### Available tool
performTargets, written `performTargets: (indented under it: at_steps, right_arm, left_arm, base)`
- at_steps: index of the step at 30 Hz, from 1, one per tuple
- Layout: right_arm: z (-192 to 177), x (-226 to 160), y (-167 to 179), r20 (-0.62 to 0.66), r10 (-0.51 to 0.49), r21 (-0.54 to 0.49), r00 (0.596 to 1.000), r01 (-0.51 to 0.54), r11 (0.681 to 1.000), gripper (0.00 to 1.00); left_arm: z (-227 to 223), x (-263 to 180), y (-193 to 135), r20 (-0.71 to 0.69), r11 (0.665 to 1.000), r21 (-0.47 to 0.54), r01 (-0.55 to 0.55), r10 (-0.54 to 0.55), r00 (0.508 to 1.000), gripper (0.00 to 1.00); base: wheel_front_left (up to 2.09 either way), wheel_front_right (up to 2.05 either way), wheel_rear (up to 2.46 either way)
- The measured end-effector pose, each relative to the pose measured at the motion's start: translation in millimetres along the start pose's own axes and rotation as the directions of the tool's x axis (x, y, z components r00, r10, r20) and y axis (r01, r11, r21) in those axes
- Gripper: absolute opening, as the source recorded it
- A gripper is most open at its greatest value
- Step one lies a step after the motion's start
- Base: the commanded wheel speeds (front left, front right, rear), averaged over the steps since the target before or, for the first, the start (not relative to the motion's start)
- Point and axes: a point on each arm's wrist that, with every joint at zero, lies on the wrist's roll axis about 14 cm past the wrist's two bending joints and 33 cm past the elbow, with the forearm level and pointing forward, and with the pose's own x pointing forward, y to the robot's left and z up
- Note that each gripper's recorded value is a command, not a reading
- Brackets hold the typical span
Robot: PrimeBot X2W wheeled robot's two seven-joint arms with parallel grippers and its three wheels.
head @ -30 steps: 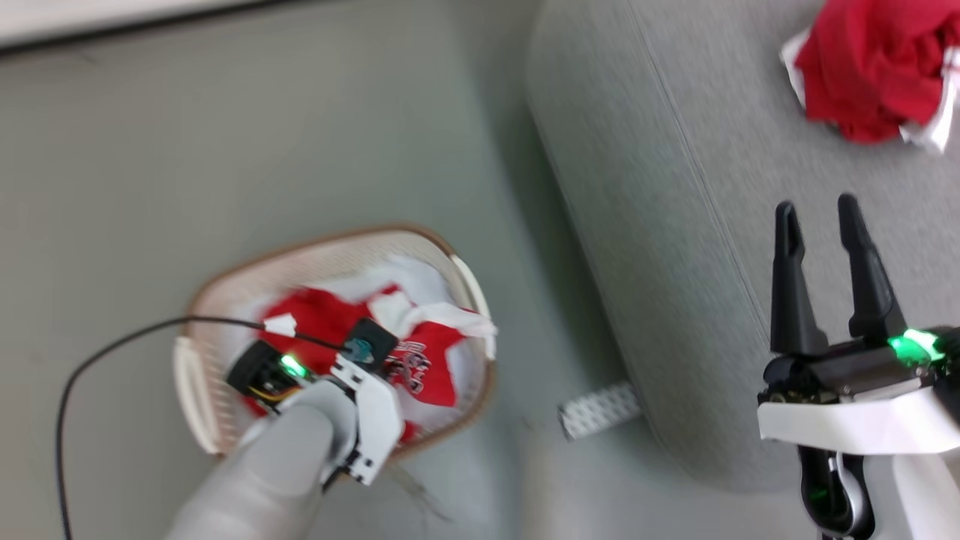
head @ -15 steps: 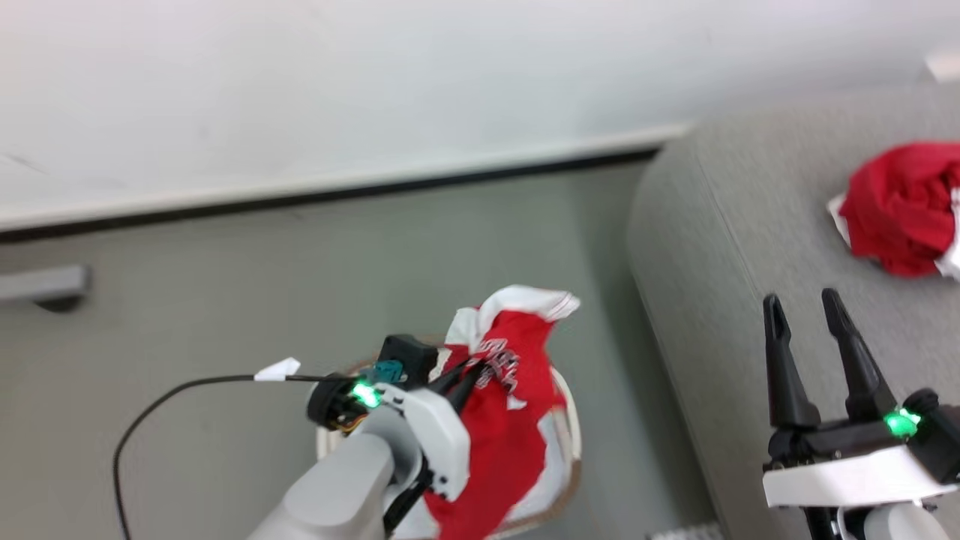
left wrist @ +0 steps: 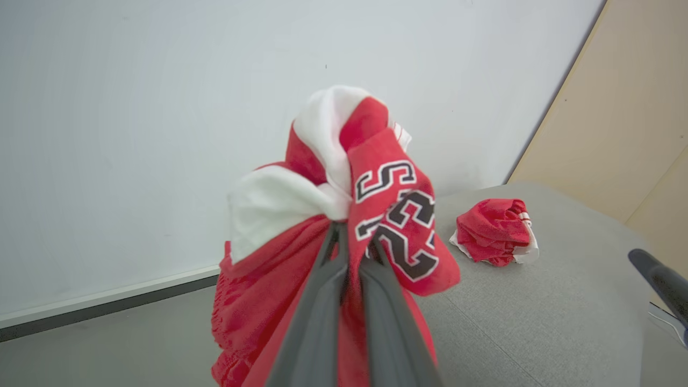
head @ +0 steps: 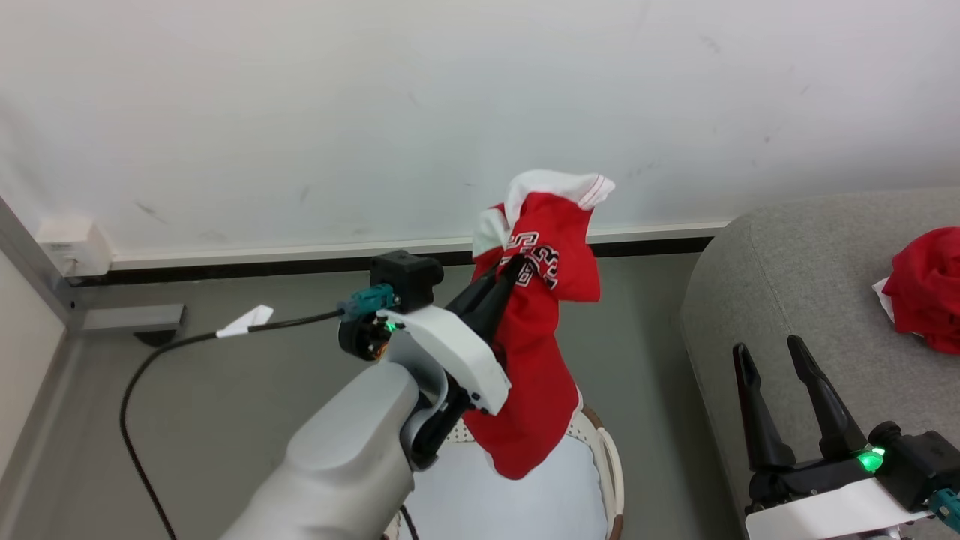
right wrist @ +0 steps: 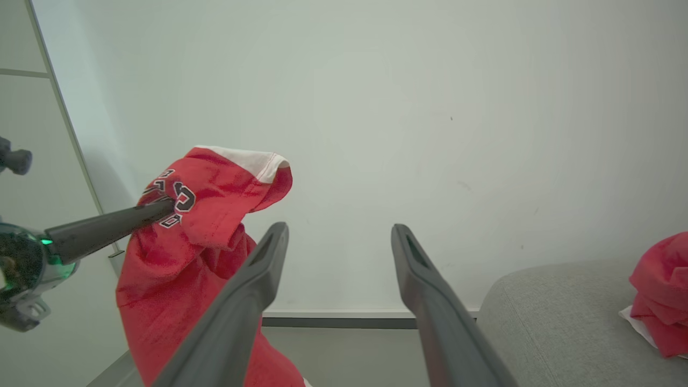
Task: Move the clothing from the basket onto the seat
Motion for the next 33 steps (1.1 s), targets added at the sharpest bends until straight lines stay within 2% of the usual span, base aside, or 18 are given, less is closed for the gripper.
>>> performTargets:
  at_steps: [8,20,27,33]
  right_arm:
    - [-2.1,-3.3,7.1,-0.007,0.016,0.014,1.000,-0.016,1.000,1.00]
    - [-14.5,-6.0,16.8,-0.050,0.055,0.017,0.997,-0.054,0.998,1.00]
    - [-31.6,-7.9,48.9,-0.110,0.171,0.018,0.979,-0.170,0.985,1.00]
    - [-53.2,-5.5,92.4,-0.178,0.316,0.038,0.932,-0.314,0.949,1.00]
  left_arm:
    - [57.1,5.7,-5.8,0.137,0.999,0.045,0.017,-0.023,0.990,0.00]
    - [68.7,2.7,-12.1,0.171,0.999,0.034,0.025,-0.030,0.985,0.00]
    - [72.1,-0.3,-12.8,0.183,0.999,0.028,0.022,-0.026,0.983,0.00]
    - [74.0,-4.4,-13.3,0.182,0.999,0.032,0.020,-0.026,0.983,0.00]
  base:
    - [0.00,0.00,0.00]
    - [0.00,0.00,0.00]
    - [0.00,0.00,0.00]
    - [0.00,0.00,0.00]
